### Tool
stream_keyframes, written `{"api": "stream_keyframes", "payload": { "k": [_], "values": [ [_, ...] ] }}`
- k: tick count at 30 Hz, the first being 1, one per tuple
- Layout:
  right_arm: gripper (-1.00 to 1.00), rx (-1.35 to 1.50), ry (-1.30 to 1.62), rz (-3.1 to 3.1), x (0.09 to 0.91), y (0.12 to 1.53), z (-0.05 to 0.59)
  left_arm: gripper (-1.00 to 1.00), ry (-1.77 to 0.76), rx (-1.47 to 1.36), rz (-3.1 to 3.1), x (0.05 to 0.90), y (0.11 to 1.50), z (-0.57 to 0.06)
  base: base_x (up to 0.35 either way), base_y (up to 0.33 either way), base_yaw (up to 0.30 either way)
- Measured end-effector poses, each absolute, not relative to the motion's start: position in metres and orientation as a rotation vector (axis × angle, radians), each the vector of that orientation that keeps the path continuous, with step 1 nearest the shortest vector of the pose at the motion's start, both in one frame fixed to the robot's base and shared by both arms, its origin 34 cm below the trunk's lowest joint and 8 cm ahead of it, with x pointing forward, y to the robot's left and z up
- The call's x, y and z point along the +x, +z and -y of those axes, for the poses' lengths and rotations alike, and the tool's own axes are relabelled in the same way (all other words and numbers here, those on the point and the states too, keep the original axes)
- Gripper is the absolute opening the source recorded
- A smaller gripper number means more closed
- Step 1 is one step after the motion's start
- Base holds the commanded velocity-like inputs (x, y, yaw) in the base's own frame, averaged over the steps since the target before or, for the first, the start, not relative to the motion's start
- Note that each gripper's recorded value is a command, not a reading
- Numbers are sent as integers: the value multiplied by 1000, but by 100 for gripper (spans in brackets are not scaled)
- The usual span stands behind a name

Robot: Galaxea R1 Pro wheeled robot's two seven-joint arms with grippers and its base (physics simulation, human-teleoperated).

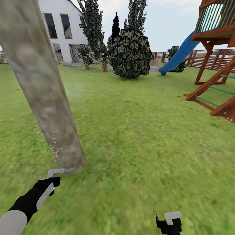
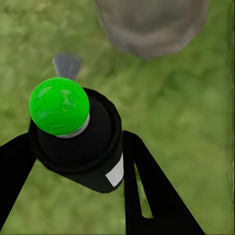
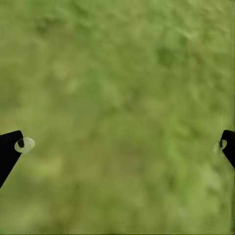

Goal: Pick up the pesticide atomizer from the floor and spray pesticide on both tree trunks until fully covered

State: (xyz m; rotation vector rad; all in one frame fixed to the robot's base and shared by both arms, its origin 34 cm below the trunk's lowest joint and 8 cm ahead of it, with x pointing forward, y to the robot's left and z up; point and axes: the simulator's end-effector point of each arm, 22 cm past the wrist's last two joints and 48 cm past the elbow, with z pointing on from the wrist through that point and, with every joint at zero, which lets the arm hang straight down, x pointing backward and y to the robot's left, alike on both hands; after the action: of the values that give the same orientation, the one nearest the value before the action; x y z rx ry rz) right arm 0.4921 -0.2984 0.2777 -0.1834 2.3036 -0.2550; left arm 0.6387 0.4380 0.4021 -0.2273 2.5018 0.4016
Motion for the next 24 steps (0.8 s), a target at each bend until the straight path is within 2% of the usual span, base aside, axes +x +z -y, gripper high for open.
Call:
{"api": "stream_keyframes", "payload": {
  "k": [5, 13, 24],
  "values": [
    [100, -184, -255, -2305, 492, 277, 298, -100, 394, -229, -2501, 639, 402, -436, 191, -216, 54],
    [100, -185, -255, -2304, 492, 277, 298, -100, 392, -226, -2501, 640, 402, -436, 58, -261, 253],
    [100, -186, -256, -2304, 492, 278, 299, -100, 399, -221, -2501, 639, 402, -436, 0, -274, 13]
  ]
}}
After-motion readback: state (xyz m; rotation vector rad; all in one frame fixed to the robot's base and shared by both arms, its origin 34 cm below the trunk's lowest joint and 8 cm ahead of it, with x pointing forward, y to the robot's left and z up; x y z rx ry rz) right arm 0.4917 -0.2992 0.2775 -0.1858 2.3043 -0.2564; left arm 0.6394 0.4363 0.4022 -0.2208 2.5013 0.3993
